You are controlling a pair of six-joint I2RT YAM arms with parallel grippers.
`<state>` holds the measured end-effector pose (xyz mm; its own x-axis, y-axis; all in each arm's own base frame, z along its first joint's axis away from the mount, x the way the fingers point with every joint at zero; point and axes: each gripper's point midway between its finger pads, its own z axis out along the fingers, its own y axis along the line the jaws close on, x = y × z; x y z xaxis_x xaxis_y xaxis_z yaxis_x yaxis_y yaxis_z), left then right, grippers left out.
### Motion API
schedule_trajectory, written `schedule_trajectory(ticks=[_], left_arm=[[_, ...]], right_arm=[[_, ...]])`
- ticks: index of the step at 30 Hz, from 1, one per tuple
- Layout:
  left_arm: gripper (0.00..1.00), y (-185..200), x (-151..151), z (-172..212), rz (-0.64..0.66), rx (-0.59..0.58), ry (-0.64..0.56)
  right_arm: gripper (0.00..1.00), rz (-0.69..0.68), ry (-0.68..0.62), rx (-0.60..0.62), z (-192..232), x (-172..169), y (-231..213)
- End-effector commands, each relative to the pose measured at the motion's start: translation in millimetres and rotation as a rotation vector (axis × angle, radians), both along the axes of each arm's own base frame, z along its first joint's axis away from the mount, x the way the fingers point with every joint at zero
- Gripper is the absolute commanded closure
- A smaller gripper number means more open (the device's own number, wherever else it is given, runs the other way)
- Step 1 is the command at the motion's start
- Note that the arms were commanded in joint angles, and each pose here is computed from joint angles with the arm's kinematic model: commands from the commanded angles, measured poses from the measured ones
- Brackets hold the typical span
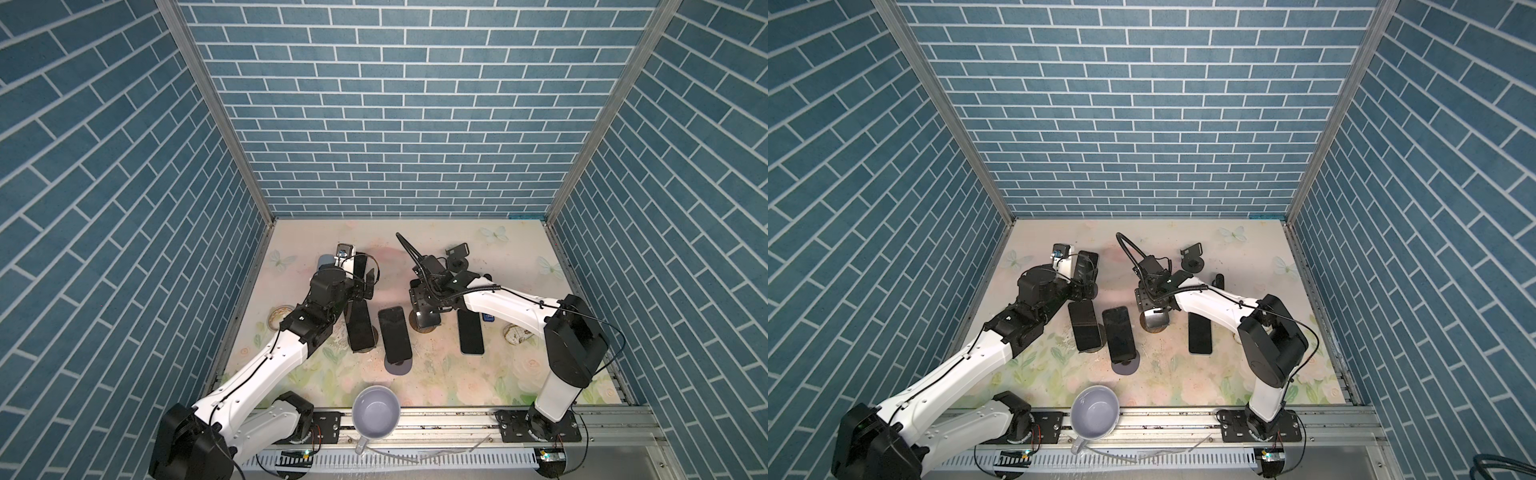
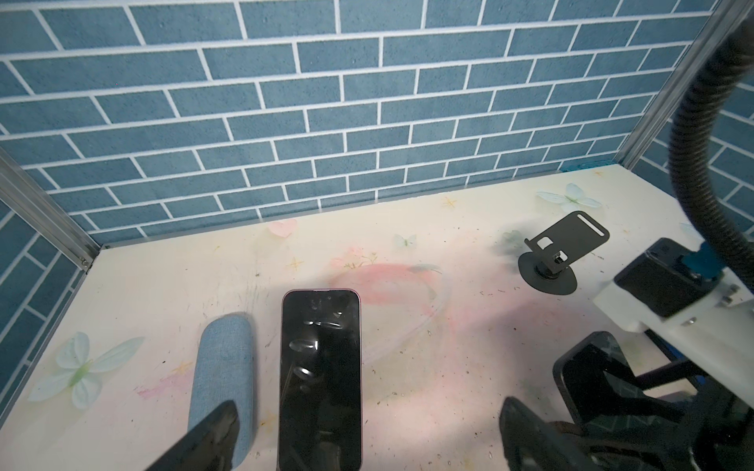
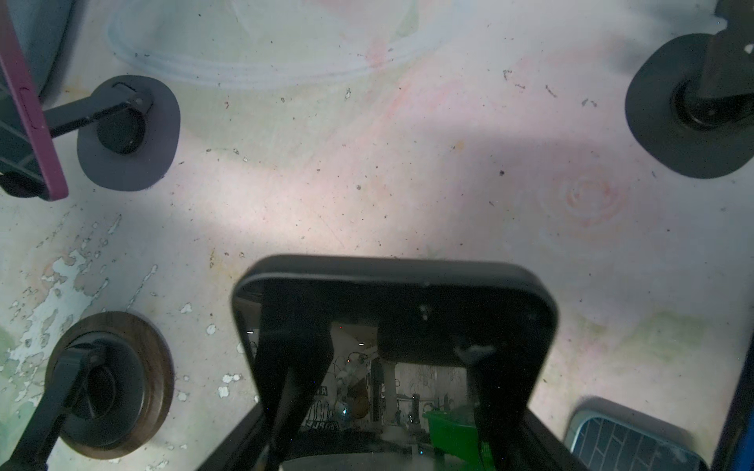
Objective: Remove the phone from the phone stand
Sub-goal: 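Pull the black phone off the grey stand with the right gripper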
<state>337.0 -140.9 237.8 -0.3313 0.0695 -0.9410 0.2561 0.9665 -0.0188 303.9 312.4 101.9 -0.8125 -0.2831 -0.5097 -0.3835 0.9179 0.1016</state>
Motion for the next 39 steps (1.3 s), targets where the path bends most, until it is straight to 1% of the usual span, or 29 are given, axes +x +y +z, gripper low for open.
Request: schedule_trajectory(ticks=[1, 9, 26, 33, 39], left_arm=[[0.0, 0.3, -3.3, 4.2, -0.001, -0.004, -0.024], [0.0, 0.4, -4.2, 11.1, -0.004, -0.013, -0.047], [0.0, -0.7, -3.2, 9.4, -0.009, -0.007, -0.045], [0.0, -0.3, -3.0, 8.2, -0.008, -0.003, -0.042], [0.0, 0.4, -2.4, 7.7, -0.003, -0.002, -0.041]], right_arm=[[0.34, -0.024, -0.022, -0.006, 11.4, 6.6, 3.1], [0.39, -0.012, -0.059, 0.049, 29.6, 9.0, 9.5], [0.42, -0.024, -0.132, 0.154, 79.5, 19.0, 8.8], [0.42, -0.102, -0.155, 0.217, 99.1, 33.6, -16.7], [0.42, -0.191, -0.183, 0.197, 102.8, 47.3, -58.1]])
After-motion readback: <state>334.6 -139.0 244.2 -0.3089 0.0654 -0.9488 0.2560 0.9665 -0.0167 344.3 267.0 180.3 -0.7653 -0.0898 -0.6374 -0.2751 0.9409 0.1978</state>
